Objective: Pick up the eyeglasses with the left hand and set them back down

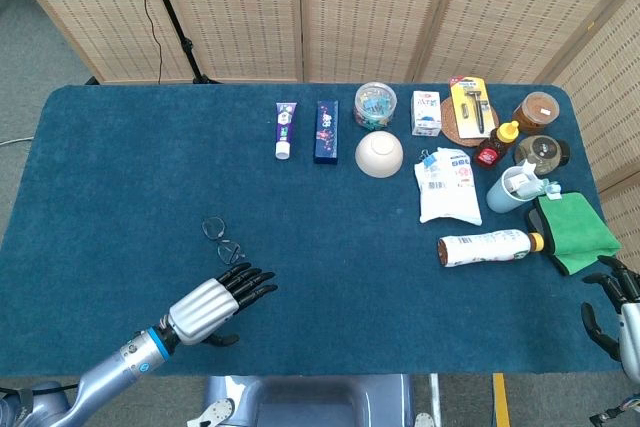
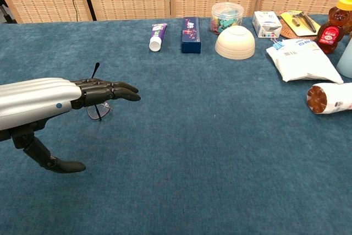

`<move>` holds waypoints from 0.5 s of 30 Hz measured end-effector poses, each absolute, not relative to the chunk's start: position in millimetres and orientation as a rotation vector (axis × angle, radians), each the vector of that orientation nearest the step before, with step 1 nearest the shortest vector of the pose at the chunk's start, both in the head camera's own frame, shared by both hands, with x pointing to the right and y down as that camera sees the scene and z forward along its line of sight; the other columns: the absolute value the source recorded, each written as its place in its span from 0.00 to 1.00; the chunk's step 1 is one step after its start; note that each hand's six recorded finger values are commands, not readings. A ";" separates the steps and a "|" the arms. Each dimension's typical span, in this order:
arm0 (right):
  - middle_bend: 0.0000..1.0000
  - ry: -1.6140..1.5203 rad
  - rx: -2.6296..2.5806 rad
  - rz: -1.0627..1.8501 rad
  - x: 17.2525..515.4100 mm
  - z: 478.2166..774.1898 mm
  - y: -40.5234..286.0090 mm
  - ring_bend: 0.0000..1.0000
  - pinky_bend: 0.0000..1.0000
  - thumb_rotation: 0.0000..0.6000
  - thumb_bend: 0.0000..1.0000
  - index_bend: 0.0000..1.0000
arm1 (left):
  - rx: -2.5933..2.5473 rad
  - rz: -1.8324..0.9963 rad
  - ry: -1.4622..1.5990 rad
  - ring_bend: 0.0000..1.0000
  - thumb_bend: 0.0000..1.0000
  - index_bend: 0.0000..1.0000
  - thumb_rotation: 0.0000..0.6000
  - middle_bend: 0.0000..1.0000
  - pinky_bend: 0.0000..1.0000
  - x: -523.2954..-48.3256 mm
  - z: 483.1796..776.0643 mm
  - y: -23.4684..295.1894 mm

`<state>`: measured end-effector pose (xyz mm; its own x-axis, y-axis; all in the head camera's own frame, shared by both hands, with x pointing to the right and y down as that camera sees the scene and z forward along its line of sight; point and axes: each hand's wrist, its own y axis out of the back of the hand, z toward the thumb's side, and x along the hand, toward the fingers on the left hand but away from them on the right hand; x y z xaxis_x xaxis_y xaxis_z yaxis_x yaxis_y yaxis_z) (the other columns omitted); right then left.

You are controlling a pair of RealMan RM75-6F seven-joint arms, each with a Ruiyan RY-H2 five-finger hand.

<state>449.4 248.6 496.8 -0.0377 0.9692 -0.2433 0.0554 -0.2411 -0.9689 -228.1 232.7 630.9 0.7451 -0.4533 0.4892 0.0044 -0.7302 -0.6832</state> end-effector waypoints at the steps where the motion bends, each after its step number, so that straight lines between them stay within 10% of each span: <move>1: 0.23 -1.154 -1.406 1.398 449.5 496.9 248.6 0.31 0.38 1.00 0.43 0.38 | -2.257 -0.871 0.341 0.00 0.20 0.00 1.00 0.00 0.00 -227.7 633.7 230.9; 15: 0.23 -1.147 -1.406 1.405 448.9 499.0 246.4 0.31 0.38 1.00 0.43 0.38 | -2.263 -0.969 0.460 0.00 0.20 0.00 1.00 0.00 0.00 -239.3 666.5 195.7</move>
<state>448.9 246.4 499.0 -0.0385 0.9677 -0.2491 0.0508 -0.2471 -0.9677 -239.3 195.7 666.5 0.6692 -0.5299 0.5210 -0.0694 -0.7426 -0.6662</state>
